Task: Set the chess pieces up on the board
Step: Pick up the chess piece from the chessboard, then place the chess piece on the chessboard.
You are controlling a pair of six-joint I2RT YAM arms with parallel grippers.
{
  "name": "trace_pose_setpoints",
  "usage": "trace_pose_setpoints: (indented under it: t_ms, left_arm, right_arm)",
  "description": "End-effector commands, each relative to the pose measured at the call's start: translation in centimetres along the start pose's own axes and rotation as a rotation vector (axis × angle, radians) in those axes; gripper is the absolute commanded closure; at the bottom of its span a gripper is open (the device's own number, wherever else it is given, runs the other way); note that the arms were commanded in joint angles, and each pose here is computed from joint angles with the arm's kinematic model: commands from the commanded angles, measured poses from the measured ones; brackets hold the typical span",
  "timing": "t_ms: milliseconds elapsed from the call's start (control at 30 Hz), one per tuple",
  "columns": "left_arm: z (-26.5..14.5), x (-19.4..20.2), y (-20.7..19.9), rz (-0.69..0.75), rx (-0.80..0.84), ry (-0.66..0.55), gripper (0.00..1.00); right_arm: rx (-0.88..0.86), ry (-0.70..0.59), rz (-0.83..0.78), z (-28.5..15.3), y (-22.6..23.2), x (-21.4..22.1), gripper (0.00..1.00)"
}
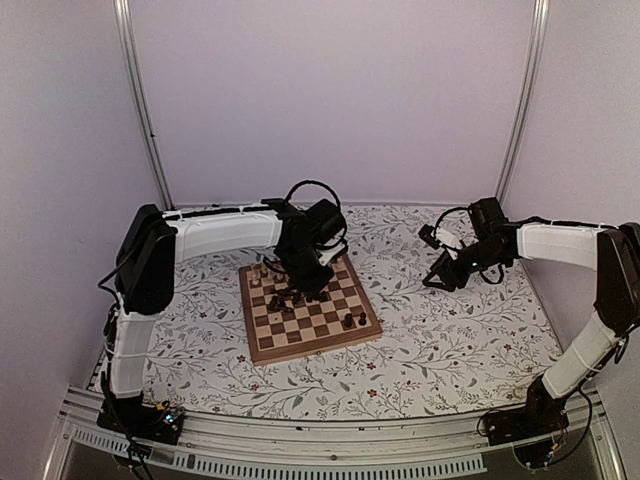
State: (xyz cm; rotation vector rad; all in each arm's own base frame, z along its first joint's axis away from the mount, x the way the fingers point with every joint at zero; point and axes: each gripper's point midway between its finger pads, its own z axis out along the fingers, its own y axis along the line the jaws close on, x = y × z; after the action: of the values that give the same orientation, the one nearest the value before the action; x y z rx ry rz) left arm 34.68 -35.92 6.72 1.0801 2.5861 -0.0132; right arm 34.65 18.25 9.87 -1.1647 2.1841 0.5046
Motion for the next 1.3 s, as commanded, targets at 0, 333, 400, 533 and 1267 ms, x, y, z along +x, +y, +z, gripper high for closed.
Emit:
trace_pose_setpoints:
  t_ms: [0, 333, 400, 533, 1267]
  left_arm:
    - [1.0, 1.0, -0.1, -0.011, 0.032, 0.042, 0.77]
    - [-1.8, -0.2, 0.3, -0.02, 0.019, -0.022, 0.91]
    - [-2.7, -0.6, 0.5, -0.019, 0.008, -0.04, 0.91]
    - [-5.1, -1.2, 0.6, -0.031, -0.002, -0.092, 0.92]
    - [-6.5, 2.2, -8.9, 0.142, 0.123, -0.051, 0.92]
  right_arm:
    - [-0.001, -0.007, -0.012, -0.1, -0.3, -0.7, 0.47]
    - [-0.004, -0.001, -0.011, 0.1, -0.3, -0.5, 0.47]
    - [-0.004, -0.001, -0.013, 0.1, -0.3, -0.6, 0.47]
    - [-0.003, 0.001, -0.009, 0.2, -0.3, -0.6, 0.47]
    - [-0.01, 0.0, -0.012, 0.1, -0.2, -0.6, 0.47]
